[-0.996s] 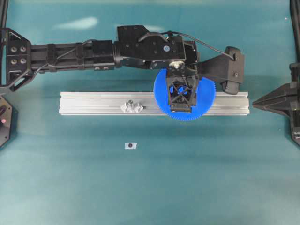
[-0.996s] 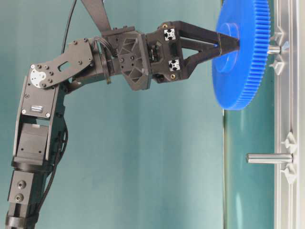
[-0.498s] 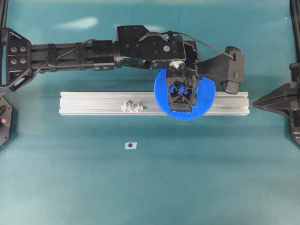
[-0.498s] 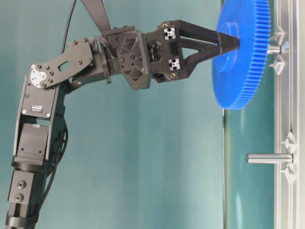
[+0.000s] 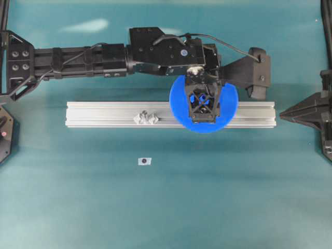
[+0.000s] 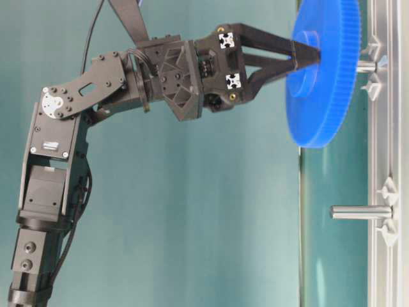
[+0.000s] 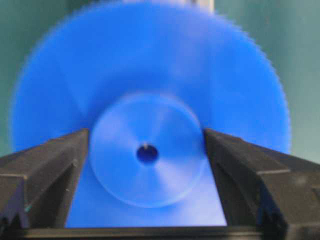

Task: Insert the large gear onto the shaft.
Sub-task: 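Align the gear bore with the right shaft and push it on, then release the gear and pull the left gripper back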

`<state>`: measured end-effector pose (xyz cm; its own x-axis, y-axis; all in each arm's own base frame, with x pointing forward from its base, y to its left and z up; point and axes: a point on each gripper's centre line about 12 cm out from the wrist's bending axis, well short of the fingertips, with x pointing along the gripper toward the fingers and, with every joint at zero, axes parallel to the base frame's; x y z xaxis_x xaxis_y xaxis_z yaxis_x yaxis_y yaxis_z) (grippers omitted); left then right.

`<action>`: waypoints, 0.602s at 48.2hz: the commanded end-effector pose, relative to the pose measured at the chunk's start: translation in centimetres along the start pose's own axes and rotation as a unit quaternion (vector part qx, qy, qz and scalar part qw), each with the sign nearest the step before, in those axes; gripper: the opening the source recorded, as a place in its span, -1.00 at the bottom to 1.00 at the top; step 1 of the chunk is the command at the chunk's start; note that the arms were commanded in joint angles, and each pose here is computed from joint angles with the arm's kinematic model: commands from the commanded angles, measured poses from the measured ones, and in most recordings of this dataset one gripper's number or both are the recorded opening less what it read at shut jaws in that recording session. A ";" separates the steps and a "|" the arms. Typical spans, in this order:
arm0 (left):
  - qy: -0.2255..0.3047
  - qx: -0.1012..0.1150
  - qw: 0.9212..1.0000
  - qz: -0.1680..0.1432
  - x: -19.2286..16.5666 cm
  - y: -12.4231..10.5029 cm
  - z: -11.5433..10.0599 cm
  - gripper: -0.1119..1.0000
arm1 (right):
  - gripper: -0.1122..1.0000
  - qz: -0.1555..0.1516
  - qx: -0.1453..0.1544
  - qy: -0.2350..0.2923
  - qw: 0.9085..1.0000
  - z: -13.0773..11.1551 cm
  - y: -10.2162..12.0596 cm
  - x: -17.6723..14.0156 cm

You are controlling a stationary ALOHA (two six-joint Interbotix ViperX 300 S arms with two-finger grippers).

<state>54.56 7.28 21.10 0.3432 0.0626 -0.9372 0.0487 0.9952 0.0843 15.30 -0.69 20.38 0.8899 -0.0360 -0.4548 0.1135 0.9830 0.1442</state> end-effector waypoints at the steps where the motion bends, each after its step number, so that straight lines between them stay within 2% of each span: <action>1: -0.017 -0.003 1.000 0.006 -1.6 0.6 0.4 0.75 | -0.74 0.000 0.009 -0.004 1.000 0.5 0.1 -0.1; 10: -0.013 -0.005 1.000 0.005 -1.5 0.4 0.1 0.74 | -0.74 0.000 0.010 -0.006 1.000 0.6 0.1 -0.3; 19: -0.020 -0.004 1.000 0.007 -2.3 0.6 0.3 0.74 | -0.74 -0.001 0.030 0.000 1.000 0.4 0.0 -0.3; 29: -0.021 -0.005 1.000 0.007 -2.3 0.5 0.3 0.74 | -0.74 0.000 0.030 -0.001 1.000 0.4 0.0 -0.3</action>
<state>54.24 7.68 20.44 0.3254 0.0642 -0.9434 0.0384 0.9960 0.0811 15.01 -0.66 20.36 0.8850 -0.0346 -0.4643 0.1358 0.9730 0.1865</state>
